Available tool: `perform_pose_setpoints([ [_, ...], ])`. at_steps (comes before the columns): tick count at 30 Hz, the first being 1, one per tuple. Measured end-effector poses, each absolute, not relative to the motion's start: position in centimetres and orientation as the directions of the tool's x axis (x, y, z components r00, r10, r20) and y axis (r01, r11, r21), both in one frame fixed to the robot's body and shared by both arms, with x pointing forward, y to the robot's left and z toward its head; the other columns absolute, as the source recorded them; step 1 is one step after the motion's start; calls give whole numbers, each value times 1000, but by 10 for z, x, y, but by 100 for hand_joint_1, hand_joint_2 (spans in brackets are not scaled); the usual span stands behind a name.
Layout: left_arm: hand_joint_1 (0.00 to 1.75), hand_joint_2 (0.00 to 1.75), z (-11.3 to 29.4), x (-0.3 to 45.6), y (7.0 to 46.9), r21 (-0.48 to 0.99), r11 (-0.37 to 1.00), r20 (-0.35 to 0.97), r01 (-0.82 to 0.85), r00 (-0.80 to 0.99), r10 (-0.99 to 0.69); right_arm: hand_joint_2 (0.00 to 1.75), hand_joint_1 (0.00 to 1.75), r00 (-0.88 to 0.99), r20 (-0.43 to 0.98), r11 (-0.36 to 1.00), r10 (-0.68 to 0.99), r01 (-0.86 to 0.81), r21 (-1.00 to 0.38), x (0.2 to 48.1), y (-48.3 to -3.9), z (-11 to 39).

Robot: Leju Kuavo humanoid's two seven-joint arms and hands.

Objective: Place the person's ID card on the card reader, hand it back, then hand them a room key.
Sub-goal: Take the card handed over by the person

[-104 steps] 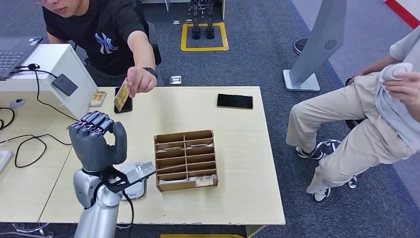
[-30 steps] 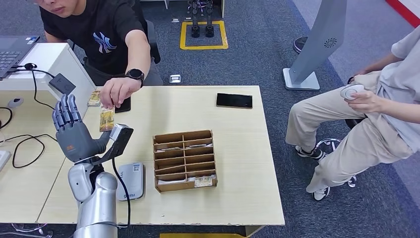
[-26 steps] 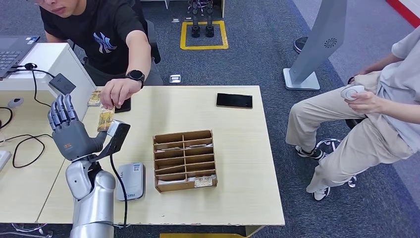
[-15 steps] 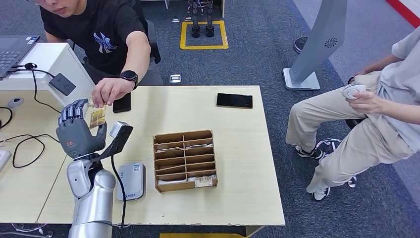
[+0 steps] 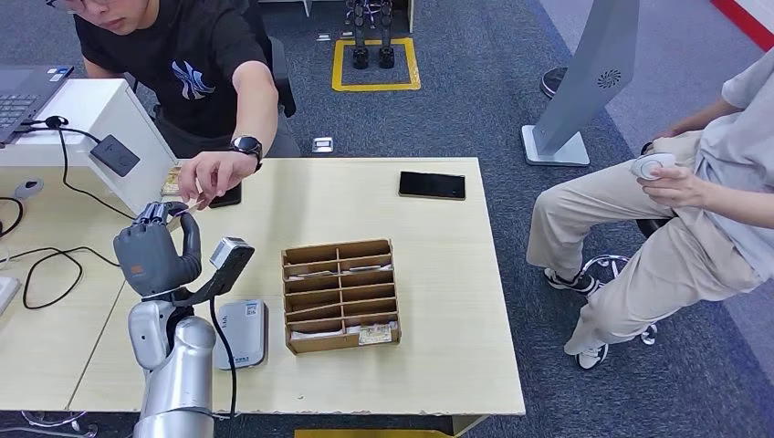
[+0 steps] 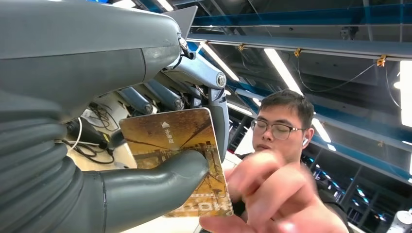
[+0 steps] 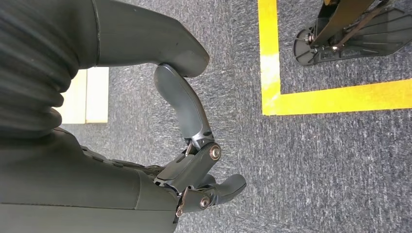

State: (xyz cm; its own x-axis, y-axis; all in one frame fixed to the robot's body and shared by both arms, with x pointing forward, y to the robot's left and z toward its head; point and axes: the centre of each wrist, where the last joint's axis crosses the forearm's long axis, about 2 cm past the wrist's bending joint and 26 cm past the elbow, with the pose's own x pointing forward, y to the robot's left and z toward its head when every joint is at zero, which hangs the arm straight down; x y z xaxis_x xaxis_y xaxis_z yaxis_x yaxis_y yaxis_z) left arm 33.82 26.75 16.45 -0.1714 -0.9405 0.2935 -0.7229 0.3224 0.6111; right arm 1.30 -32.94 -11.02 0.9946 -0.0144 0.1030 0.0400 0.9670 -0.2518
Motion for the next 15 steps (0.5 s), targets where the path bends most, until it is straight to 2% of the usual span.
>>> perform_pose_setpoints([
  [15, 175, 175, 160, 335, 267, 585, 350, 316, -732, -191, -929, 175, 0, 995, 103, 968, -13, 38, -246, 13, -328, -110],
])
